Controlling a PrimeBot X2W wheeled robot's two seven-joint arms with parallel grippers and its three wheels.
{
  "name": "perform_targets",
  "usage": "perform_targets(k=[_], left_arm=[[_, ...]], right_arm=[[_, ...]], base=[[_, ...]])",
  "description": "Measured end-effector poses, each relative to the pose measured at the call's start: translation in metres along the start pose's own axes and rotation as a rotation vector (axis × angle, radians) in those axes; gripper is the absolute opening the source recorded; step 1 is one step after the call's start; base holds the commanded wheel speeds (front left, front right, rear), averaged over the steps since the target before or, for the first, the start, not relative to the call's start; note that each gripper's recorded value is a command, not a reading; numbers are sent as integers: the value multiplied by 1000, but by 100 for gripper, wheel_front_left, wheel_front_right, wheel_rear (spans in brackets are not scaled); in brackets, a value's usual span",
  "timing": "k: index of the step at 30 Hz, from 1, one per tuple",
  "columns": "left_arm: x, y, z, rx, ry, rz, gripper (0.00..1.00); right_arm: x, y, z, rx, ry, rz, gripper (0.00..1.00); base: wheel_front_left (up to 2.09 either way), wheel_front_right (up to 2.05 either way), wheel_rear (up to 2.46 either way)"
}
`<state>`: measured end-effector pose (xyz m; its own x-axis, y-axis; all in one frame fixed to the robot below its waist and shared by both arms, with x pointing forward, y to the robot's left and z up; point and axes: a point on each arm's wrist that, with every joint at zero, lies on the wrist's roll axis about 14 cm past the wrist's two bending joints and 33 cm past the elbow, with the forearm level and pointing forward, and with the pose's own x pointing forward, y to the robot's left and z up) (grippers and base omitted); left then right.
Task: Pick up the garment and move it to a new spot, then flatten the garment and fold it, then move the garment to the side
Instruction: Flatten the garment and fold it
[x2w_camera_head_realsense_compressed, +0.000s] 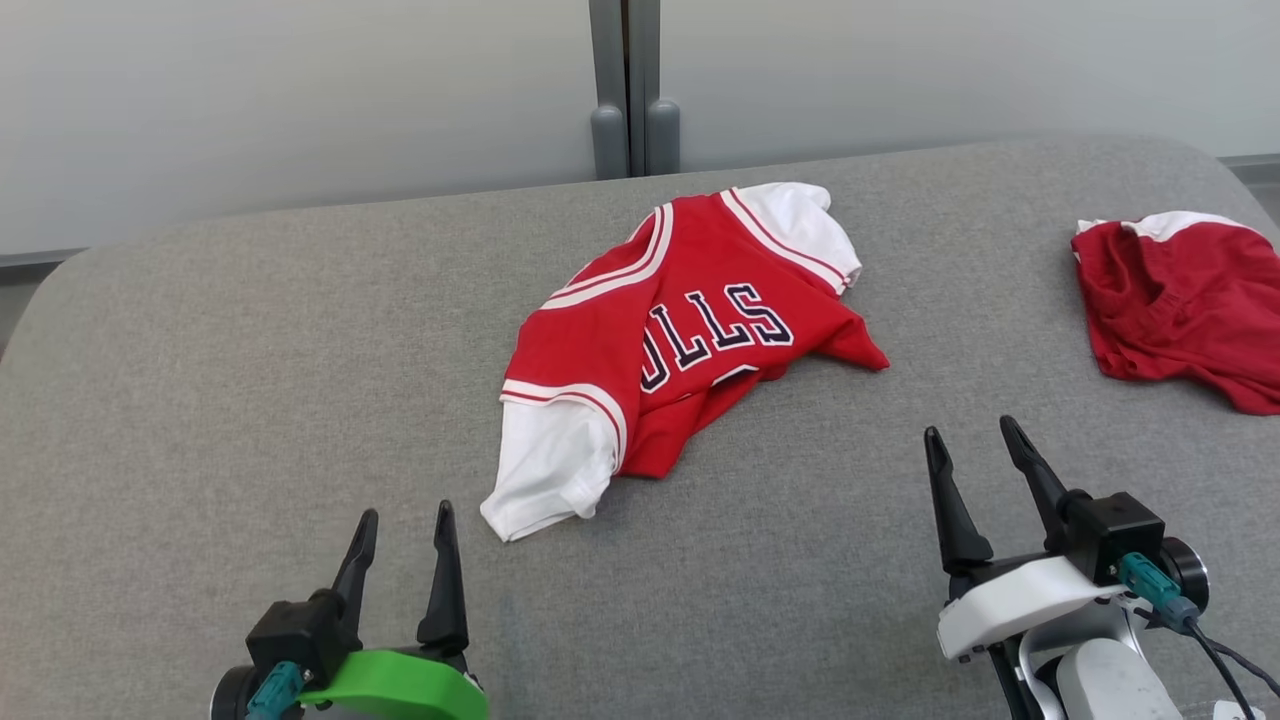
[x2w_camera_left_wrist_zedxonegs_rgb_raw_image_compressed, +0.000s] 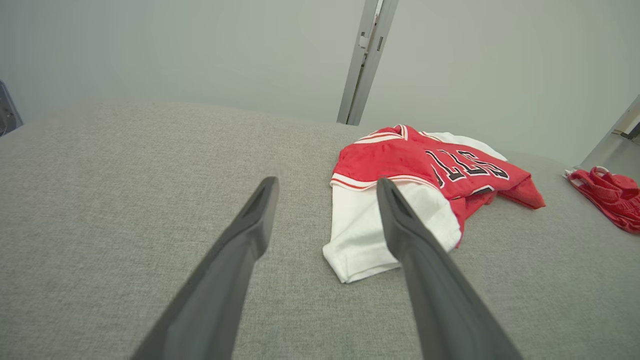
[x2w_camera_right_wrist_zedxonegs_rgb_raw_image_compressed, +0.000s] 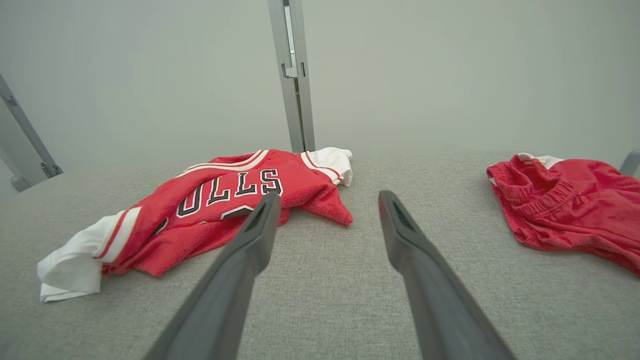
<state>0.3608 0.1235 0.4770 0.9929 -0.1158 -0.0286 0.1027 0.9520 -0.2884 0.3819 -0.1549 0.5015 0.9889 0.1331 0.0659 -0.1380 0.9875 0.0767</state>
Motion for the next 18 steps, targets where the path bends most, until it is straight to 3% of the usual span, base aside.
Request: perform_targets(k=[5,16,17,18], left_arm=[[16,-3,-13,47,57,-25,100],[42,-12,-89,100,358,-62,100],[42,-12,-96,105,380,-67,87],[43,-13,-100,106,390,-71,45]], right_arm=[[7,1,-6,2,15,6,100],[10,-20,-18,11,48,-53,100],[10,-23,-18,10,50,-61,100],[9,-26,-19,8,53,-69,100]], base=[[0,0,0],[0,0,0],[0,0,0],[0,0,0]])
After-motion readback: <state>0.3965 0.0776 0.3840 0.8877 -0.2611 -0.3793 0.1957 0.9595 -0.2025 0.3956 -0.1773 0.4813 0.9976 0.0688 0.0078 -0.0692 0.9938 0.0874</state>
